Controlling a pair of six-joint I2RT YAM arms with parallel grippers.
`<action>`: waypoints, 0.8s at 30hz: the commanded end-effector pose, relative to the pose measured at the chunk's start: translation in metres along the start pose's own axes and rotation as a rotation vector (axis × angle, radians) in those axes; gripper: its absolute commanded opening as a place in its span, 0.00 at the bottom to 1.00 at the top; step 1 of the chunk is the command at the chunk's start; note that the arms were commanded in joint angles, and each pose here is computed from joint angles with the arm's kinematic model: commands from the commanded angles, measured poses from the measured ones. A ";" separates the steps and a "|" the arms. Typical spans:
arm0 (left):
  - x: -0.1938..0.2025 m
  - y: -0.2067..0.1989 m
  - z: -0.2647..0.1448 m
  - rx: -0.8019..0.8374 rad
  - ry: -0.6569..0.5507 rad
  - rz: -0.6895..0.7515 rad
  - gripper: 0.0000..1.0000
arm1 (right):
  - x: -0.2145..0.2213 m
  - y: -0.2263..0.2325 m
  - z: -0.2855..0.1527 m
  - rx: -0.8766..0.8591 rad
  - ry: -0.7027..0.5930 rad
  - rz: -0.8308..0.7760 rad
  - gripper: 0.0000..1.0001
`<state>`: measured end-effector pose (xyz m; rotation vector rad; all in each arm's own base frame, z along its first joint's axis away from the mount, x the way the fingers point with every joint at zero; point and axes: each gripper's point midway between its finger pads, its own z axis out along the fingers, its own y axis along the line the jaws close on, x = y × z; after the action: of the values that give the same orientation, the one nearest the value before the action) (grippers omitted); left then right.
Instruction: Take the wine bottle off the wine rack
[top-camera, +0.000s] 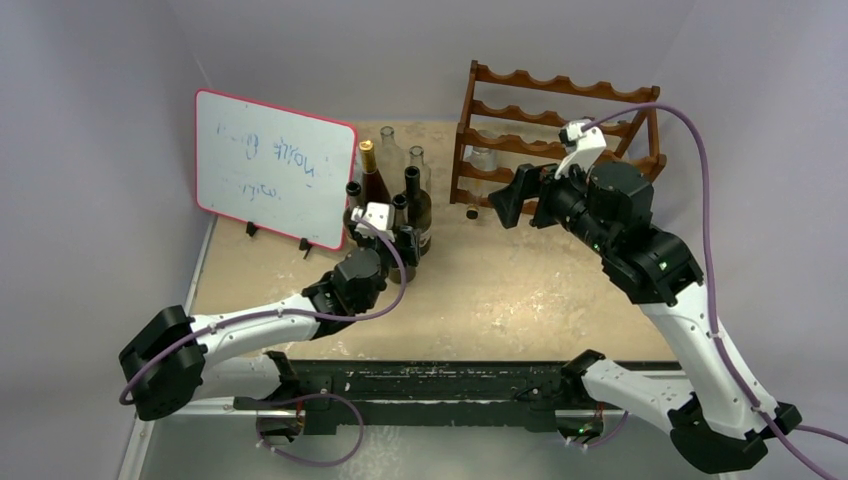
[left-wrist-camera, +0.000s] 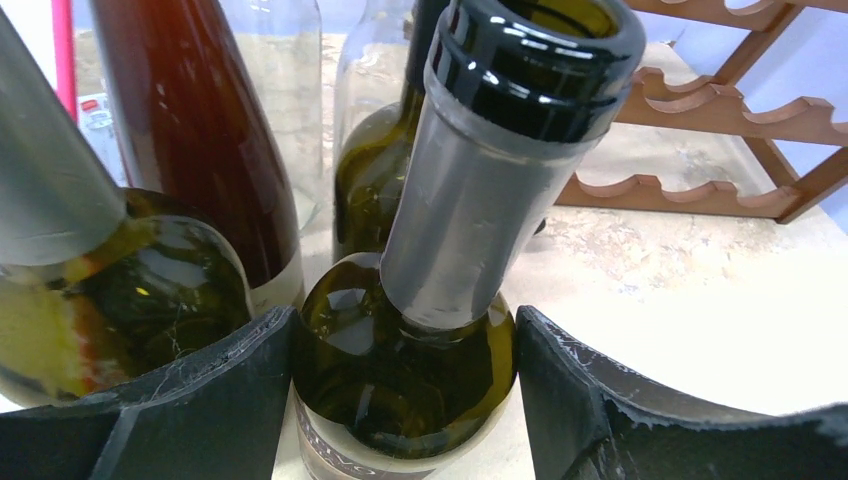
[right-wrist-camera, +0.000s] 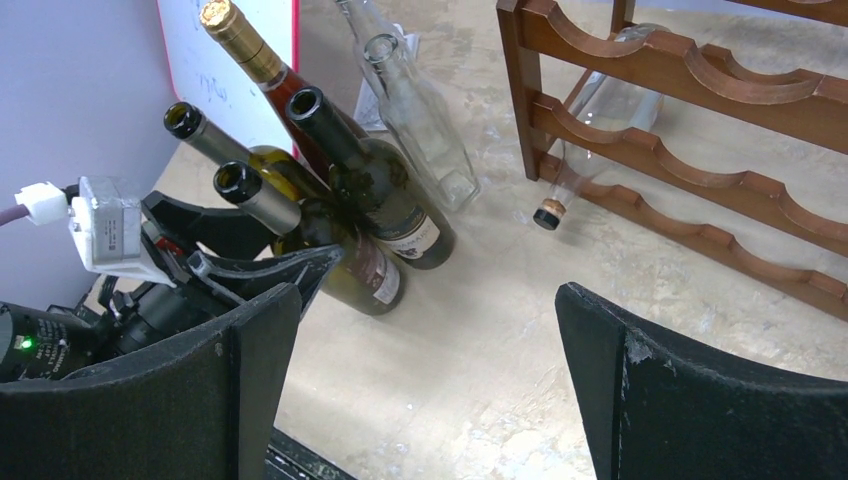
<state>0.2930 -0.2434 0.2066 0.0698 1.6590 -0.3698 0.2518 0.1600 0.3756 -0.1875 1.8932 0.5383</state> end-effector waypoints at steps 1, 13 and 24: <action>-0.038 -0.017 0.002 0.062 -0.137 -0.163 0.00 | -0.014 0.000 -0.005 -0.001 -0.074 0.016 1.00; 0.002 -0.009 -0.004 0.080 -0.043 -0.097 0.63 | -0.010 0.001 -0.004 -0.009 -0.070 0.018 1.00; -0.002 -0.015 -0.012 0.112 0.040 -0.058 0.79 | 0.000 0.000 0.002 -0.014 -0.058 0.019 1.00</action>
<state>0.2814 -0.2456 0.1968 0.0916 1.6641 -0.4524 0.2504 0.1597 0.3550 -0.1881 1.9199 0.5336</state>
